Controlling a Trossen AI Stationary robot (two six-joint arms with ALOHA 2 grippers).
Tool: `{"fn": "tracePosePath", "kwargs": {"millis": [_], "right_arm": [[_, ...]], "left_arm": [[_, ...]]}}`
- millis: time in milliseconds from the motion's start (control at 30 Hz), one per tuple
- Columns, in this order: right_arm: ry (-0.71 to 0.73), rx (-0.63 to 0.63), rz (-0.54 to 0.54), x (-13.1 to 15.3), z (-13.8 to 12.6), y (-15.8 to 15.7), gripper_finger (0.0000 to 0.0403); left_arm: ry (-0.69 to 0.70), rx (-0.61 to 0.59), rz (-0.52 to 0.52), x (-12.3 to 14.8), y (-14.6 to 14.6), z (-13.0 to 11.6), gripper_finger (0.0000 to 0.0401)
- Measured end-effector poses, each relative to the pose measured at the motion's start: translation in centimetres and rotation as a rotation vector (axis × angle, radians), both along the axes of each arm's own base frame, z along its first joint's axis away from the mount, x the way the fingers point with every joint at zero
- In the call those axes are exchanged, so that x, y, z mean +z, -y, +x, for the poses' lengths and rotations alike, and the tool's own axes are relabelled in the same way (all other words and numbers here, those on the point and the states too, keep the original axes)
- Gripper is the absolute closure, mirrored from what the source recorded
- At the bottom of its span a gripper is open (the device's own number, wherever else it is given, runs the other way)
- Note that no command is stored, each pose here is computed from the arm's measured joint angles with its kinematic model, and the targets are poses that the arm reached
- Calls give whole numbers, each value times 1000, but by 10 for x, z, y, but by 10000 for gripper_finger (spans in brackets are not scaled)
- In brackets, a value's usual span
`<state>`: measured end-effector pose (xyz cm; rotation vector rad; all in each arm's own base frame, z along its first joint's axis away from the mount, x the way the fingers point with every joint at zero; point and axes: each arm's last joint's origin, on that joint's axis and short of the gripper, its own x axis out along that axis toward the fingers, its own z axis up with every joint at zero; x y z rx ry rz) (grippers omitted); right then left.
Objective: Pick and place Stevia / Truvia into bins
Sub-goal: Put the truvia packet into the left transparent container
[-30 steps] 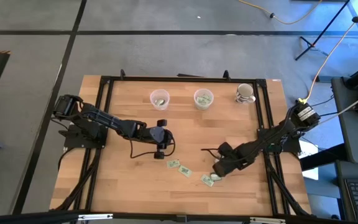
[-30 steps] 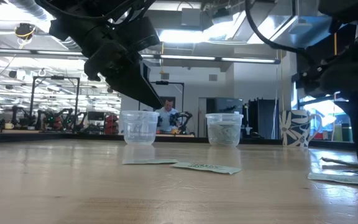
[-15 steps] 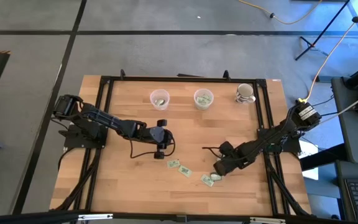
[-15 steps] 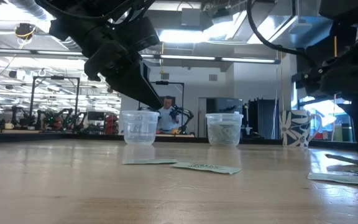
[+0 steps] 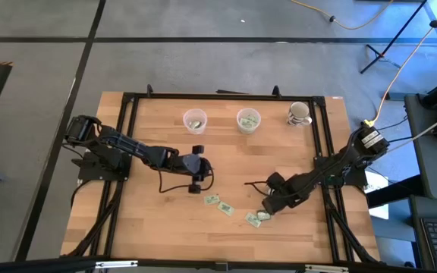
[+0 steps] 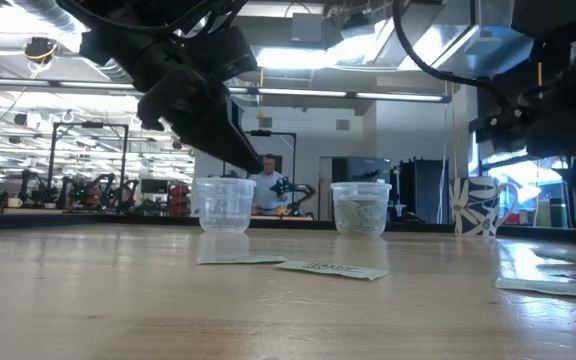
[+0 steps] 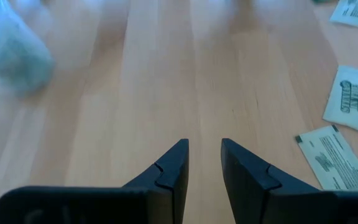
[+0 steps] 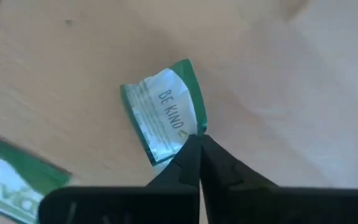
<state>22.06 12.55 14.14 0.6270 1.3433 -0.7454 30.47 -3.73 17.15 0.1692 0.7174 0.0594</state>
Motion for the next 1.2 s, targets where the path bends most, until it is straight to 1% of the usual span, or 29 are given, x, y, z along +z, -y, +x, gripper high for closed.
{"fn": "tracePosePath", "kwargs": {"millis": [67, 167, 300, 467, 533, 600, 700, 767, 967, 1100, 1200], "right_arm": [[15, 39, 2, 9, 6, -3, 401], [66, 96, -10, 21, 17, -4, 401], [174, 183, -26, 36, 37, -2, 401], [315, 315, -26, 52, 62, 4, 401], [373, 366, -33, 59, 71, 7, 401], [444, 413, -31, 64, 80, 10, 401], [541, 473, 32, 70, 92, 14, 401], [568, 494, 60, 71, 95, 17, 401], [581, 511, 65, 72, 98, 22, 401], [589, 529, 63, 73, 99, 21, 401], [636, 545, 70, 75, 102, 20, 401]], "left_arm": [[38, -33, 45, 3, 0, 3, 313], [117, -142, 153, 9, 5, 9, 313], [194, -356, 371, 12, 19, 15, 312], [201, -617, 658, 4, 40, 16, 311], [200, -683, 735, -1, 47, 17, 306], [218, -675, 772, -4, 52, 19, 296], [252, -605, 825, -2, 56, 22, 281], [258, -584, 851, 0, 57, 22, 272], [269, -594, 854, 1, 59, 21, 257], [277, -603, 848, 1, 60, 22, 256], [300, -638, 828, 1, 60, 22, 260]]}}
